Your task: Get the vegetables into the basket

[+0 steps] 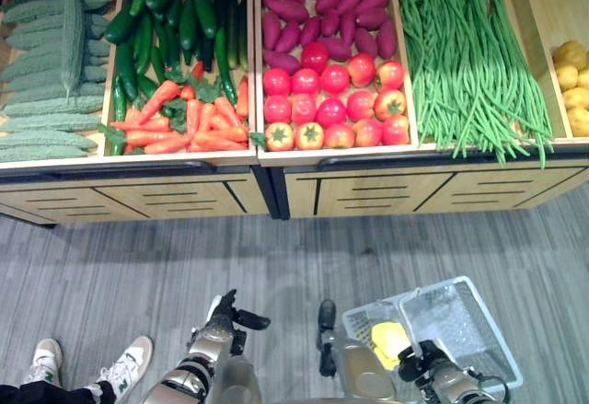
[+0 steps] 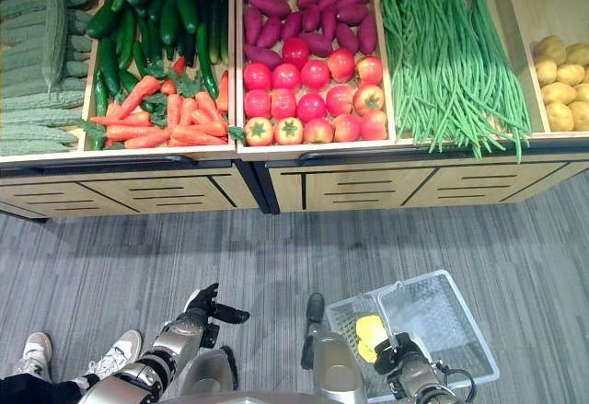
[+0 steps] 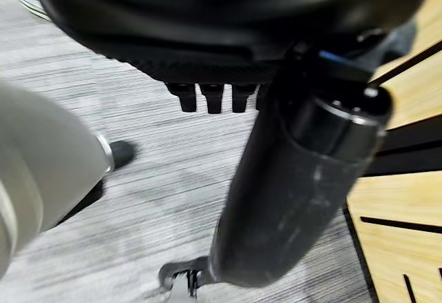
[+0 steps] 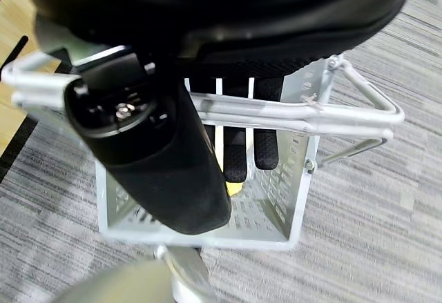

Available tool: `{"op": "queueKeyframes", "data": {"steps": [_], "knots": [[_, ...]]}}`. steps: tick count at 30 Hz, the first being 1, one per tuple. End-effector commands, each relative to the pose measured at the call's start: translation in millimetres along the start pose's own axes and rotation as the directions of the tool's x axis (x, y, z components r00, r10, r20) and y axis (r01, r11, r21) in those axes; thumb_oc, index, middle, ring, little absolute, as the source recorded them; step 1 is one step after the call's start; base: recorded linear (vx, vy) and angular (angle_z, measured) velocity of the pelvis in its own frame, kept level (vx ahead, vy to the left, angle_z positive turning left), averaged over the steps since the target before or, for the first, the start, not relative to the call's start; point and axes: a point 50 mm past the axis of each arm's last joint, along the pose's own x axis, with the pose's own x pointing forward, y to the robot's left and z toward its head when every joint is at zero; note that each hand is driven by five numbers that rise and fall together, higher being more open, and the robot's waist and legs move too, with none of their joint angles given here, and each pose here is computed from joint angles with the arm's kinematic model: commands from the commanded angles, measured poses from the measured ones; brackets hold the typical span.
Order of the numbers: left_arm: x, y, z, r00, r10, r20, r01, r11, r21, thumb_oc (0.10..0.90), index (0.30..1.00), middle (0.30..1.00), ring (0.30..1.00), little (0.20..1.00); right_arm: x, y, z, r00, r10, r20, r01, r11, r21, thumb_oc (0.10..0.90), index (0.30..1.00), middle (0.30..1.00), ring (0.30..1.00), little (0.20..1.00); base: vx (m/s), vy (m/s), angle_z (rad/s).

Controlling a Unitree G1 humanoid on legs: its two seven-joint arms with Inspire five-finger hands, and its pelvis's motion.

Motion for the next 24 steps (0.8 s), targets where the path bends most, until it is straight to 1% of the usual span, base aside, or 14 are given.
{"op": "queueKeyframes", "data": {"steps": [1,6,10,12,13,15,18,19,20,24], "knots": [[0.6,4.7,10.7,0.999,0.014,0.051,-0.016,0.999,0.039,0.9,1.0,1.0,1.0,1.0,-3.0,-0.8,-27.7,0.997,0.003,-0.075,-0.006,0.999,-0.046,0.4,0.3,0.3,0.3,0.3,0.07,0.051,-0.28],[-0.8,6.4,22.7,0.994,0.008,0.111,-0.013,0.999,0.048,0.9,1.0,1.0,1.0,1.0,-3.0,3.5,-24.2,0.998,0.011,-0.069,-0.013,0.999,-0.037,0.4,0.3,0.3,0.3,0.3,0.04,0.093,-0.36],[-6.5,9.6,44.9,0.974,-0.003,0.226,0.001,1.0,0.01,0.9,1.0,1.0,1.0,1.0,-3.4,5.8,-24.6,0.997,0.02,-0.069,-0.022,0.999,-0.039,0.4,0.3,0.3,0.3,0.3,0.01,0.092,-0.04],[-13.2,13.6,61.8,0.949,-0.011,0.315,0.012,1.0,-0.001,0.9,1.0,1.0,1.0,1.0,-3.5,5.8,-24.2,0.998,0.021,-0.064,-0.023,0.999,-0.041,0.4,0.3,0.3,0.3,0.3,-0.03,0.106,0.05],[-24.2,20.5,79.9,0.908,-0.024,0.419,0.032,0.999,-0.012,0.9,1.0,1.0,1.0,1.0,-3.3,3.3,-22.9,0.998,0.018,-0.054,-0.019,0.999,-0.033,0.4,0.3,0.3,0.3,0.3,-0.04,0.106,0.07],[-36.8,28.3,91.5,0.863,-0.034,0.504,0.053,0.998,-0.023,0.9,1.0,1.0,1.0,1.0,-3.1,-0.2,-21.2,0.999,0.011,-0.038,-0.012,1.0,-0.016,0.4,0.3,0.3,0.3,0.3,-0.05,0.086,-0.02],[-51.6,40.1,98.6,0.816,-0.024,0.577,0.067,0.996,-0.054,0.9,1.0,1.0,1.0,1.0,-2.7,-6.6,-18.9,1.0,0.001,-0.021,0.0,1.0,0.006,0.4,0.3,0.3,0.3,0.3,-0.05,0.078,-0.02],[-59.7,44.3,102.3,0.791,-0.017,0.612,0.098,0.99,-0.099,0.9,1.0,1.0,1.0,1.0,-2.6,-8.3,-19.8,1.0,0.003,-0.026,-0.002,1.0,0.002,0.4,0.3,0.3,0.3,0.3,-0.04,0.056,0.01],[-59.9,44.4,102.0,0.791,-0.017,0.611,0.098,0.99,-0.1,0.9,1.0,1.0,1.0,1.0,-2.7,-8.2,-19.9,1.0,0.003,-0.026,-0.003,1.0,0.002,0.4,0.3,0.3,0.3,0.3,-0.05,0.055,0.0],[-74.6,46.5,107.6,0.741,-0.01,0.671,0.144,0.979,-0.144,0.9,1.0,1.0,1.0,1.0,-2.8,-6.8,-18.0,1.0,0.013,-0.016,-0.013,1.0,0.016,0.4,0.3,0.3,0.3,0.3,-0.04,0.034,-0.01]]}}
